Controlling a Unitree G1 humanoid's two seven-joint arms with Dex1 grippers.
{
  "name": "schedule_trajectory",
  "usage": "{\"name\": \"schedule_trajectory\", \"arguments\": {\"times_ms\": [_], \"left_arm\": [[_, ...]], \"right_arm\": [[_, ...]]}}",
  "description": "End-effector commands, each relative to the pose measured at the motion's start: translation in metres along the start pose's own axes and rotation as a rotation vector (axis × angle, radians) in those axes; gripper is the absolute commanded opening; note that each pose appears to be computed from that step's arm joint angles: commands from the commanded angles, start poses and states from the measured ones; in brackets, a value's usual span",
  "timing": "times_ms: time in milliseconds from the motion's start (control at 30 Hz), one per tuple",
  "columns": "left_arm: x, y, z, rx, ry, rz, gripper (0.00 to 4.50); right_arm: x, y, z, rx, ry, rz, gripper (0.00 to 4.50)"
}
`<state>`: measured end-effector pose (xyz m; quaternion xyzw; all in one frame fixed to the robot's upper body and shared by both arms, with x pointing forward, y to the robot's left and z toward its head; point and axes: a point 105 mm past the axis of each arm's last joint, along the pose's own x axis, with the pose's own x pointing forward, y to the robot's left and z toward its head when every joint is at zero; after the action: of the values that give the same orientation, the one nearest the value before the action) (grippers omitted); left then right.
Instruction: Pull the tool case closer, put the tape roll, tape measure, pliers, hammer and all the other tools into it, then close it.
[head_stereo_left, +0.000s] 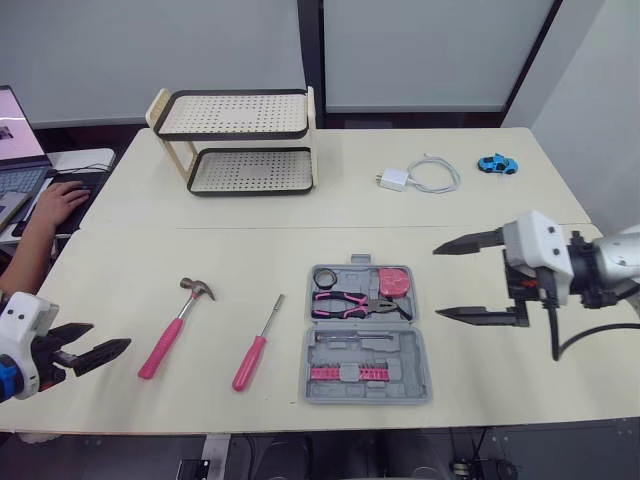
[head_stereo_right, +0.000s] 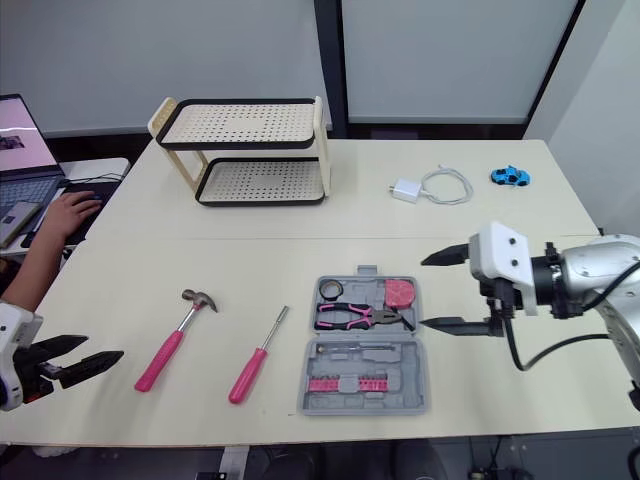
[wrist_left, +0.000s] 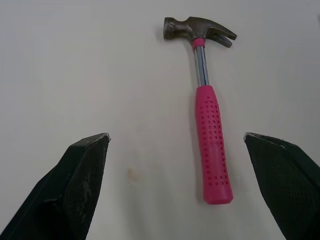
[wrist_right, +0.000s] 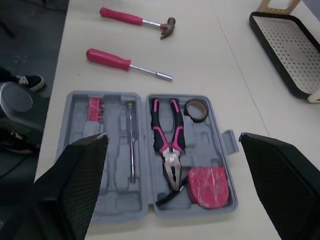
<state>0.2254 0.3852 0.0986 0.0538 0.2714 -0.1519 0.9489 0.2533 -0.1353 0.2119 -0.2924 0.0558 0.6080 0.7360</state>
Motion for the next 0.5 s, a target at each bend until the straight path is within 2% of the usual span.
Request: {"name": "schedule_trajectory", "arguments": {"times_ms": [33,200,500], "left_arm": [[0.010,-0.008,0.011,0.016,-0.025,0.001,4.50],[0.036,-0.020,0.017,-0.013,-0.032,-0.016,4.50],[0.084,-0.021,0.018,0.004,-0.063,0.016,4.50]], "right_arm": [[0.008,0.002,0.011,-0.029,-0.023,0.022,4.49],[0.016,0.006,0.016,-0.036,-0.040,0.034,4.49],[0.023,0.007,0.021,-0.040,-0.054,0.019,4.49]]}}
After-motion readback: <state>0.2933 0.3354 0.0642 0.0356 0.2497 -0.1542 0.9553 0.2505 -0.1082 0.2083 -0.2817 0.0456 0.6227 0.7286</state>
